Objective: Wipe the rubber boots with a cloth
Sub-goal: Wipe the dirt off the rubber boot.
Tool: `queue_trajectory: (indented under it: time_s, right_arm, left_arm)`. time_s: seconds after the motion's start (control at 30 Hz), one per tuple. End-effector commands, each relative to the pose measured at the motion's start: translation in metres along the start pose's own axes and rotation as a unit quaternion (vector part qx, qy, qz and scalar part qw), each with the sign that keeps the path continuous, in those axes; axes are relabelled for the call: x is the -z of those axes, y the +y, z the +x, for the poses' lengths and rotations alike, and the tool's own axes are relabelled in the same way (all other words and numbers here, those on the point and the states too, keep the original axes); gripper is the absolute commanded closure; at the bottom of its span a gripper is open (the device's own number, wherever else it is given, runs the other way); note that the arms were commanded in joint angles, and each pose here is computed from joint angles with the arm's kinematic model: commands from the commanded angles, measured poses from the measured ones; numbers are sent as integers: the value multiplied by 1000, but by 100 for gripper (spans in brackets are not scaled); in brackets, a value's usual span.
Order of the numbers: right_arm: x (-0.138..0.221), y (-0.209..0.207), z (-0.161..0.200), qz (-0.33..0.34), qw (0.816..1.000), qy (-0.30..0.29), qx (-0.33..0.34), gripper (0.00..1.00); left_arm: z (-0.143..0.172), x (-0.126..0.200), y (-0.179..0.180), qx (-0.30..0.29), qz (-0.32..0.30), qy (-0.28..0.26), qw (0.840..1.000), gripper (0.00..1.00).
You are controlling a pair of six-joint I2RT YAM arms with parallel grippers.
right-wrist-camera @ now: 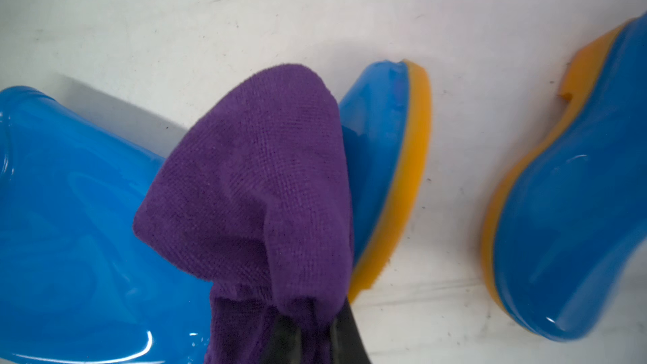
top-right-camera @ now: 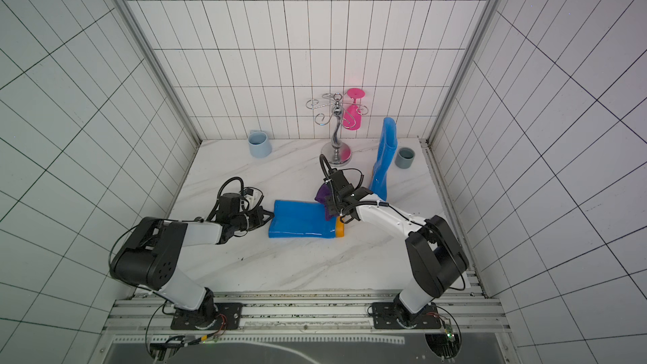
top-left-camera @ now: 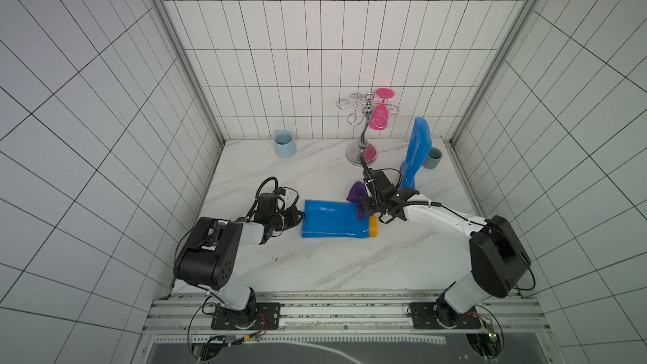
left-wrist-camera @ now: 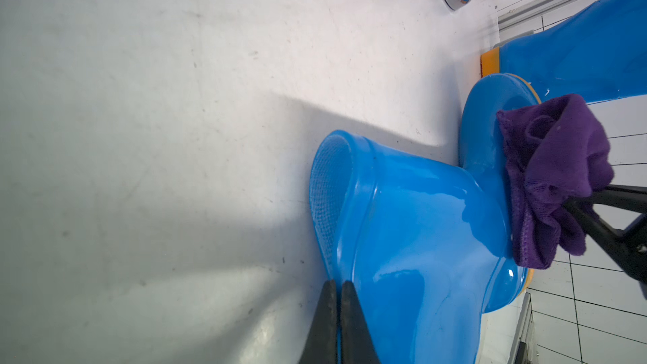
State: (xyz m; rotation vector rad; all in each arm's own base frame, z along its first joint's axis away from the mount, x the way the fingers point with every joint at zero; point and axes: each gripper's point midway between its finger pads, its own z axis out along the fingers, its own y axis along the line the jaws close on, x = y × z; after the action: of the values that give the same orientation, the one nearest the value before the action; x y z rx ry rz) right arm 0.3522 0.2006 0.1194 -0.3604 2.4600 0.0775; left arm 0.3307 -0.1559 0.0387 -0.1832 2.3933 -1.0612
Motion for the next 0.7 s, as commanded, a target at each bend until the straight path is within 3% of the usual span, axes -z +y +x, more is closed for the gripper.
queue_trajectory:
  time_s: [0.0,0.17,0.33,0.67]
  right_arm:
    - [8,-23,25,38,999,31,11,100]
    - [9,-5,39,4,999,42,3,100]
    - [2,51,59,-50,997,53,20,100]
    - [28,180,30,-169,984,15,59,100]
  left_arm:
    - [1,1,1,-4,1,-1,1000,100]
    - [2,1,0,-5,4,0,1000,100]
    - [3,1,-1,-6,5,1,1000,100]
    - [3,3,-3,-9,5,-1,1000,100]
